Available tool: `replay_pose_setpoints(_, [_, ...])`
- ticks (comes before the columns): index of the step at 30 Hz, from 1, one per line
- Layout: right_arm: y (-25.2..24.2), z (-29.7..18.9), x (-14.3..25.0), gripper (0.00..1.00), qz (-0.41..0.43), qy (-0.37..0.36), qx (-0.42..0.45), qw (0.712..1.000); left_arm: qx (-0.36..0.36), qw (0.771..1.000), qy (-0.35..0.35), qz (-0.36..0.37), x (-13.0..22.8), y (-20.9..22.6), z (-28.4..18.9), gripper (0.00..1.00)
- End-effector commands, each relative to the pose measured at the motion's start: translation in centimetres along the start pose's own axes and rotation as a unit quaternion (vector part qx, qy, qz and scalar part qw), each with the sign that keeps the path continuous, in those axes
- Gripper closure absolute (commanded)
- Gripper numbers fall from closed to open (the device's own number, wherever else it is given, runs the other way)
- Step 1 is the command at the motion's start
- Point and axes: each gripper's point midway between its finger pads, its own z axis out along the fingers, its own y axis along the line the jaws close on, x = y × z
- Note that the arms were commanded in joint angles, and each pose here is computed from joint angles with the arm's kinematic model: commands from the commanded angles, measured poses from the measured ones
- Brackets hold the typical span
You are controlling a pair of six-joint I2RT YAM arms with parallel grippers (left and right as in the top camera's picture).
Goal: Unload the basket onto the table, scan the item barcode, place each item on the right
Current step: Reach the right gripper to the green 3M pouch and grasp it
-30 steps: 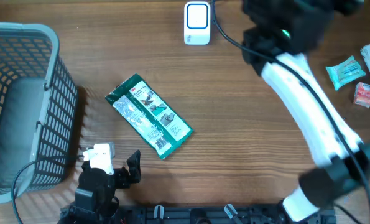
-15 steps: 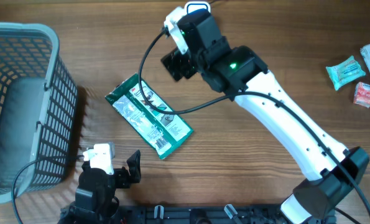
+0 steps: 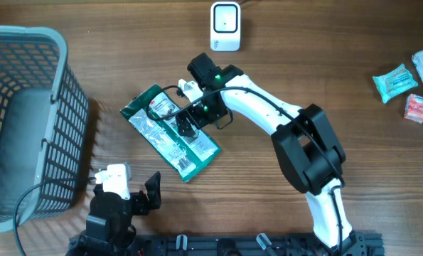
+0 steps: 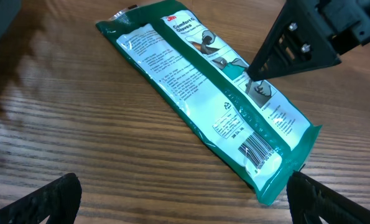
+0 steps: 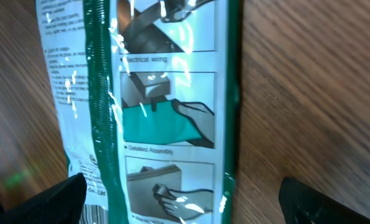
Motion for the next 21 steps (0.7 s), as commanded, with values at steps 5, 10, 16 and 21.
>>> replay_pose_setpoints(5, [0.8,5.0,1.8,0.00,-0.002,0.046,0.055,0.997,0.004,1.000,-0.004,-0.003,-0.1,-0.1,-0.1,0.00])
replay_pose_setpoints(10, [-1.4,7.4,3.9,0.08,0.050,0.084,0.112,0.989,0.004,1.000,-0.004,-0.003,-0.1,-0.1,-0.1,0.00])
replay_pose_setpoints(16, [-3.3,9.2,8.7,0.96,0.120,0.180,0.143,0.966,0.004,1.000,-0.004,-0.003,-0.1,-0.1,0.0,0.00])
replay_pose_setpoints(21, [-5.0,6.8,7.4,0.96,0.218,0.166,0.131,0.953,0.004,1.000,-0.004,-0.003,-0.1,-0.1,0.0,0.00])
